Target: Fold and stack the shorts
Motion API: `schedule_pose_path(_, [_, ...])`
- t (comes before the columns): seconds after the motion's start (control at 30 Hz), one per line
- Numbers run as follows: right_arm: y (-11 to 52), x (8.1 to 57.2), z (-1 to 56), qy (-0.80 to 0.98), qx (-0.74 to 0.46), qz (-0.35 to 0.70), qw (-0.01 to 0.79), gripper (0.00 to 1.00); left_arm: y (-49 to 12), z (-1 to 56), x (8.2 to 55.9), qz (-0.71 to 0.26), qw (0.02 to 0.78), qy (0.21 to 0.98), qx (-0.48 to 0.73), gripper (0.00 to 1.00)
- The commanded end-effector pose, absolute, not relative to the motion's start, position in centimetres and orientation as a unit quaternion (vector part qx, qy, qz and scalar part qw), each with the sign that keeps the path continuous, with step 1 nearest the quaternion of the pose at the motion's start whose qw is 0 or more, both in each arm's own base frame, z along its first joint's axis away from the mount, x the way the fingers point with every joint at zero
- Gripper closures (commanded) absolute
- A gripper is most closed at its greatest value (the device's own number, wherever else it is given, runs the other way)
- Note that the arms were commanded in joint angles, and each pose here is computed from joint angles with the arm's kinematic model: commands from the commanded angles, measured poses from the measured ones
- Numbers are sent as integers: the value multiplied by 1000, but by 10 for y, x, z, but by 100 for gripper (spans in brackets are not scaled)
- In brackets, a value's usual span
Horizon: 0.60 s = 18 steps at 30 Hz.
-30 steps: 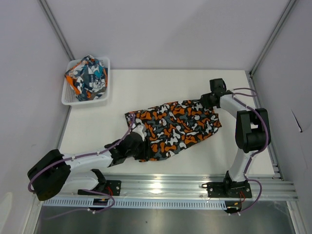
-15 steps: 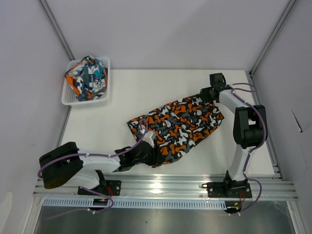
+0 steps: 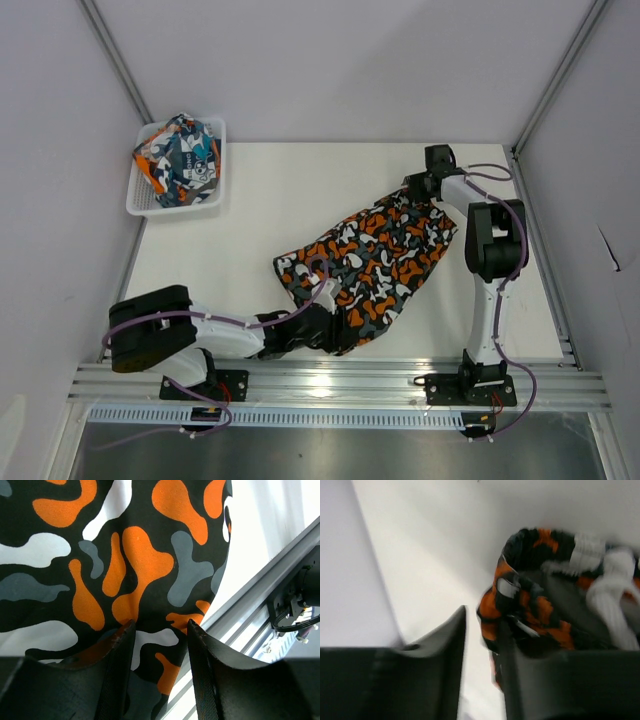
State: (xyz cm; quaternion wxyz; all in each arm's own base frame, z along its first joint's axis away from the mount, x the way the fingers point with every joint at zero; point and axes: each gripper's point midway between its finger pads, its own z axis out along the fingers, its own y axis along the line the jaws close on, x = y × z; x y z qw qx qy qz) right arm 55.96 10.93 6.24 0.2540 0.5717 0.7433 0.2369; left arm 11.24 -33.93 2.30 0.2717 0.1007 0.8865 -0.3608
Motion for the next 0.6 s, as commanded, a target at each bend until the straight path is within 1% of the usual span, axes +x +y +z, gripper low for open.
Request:
schedule_pose_path(0.0, [100,587,75,737,553,259,289,61,-292,-32,85,-255,209,935,127,50])
schedule_pose_path(0.03, [99,588,77,739,549,259,293,53,-291,-31,85,-255,210,936,127,50])
schedule_pose_path(0.1, [89,587,79,740,547,254,298,43,-291,-30,85,-253,212,935,127,50])
schedule_pose_path(0.2, [81,585,89,751,522,269,302,43,-289,-27,87,-247,217,936,126,49])
schedule_pose_path(0.27, [81,584,98,763,482,296,312,43,-291,-21,89,-247,220,935,129,49])
schedule_pose_path(0.3, [74,588,113,758,469,312,329,42,-291,-19,91,-245,224,934,128,48])
schedule_pose_path(0.37, [86,585,126,773,416,348,329,41,-292,-13,94,-240,230,934,133,48])
schedule_pose_path(0.43, [65,585,138,771,400,363,336,40,-288,-10,100,-235,230,935,130,48])
schedule_pose_path(0.47, [69,582,145,777,378,381,330,39,-288,-8,102,-238,232,934,131,48])
schedule_pose_path(0.57, [58,567,150,797,332,372,341,38,-283,0,116,-248,236,931,123,48])
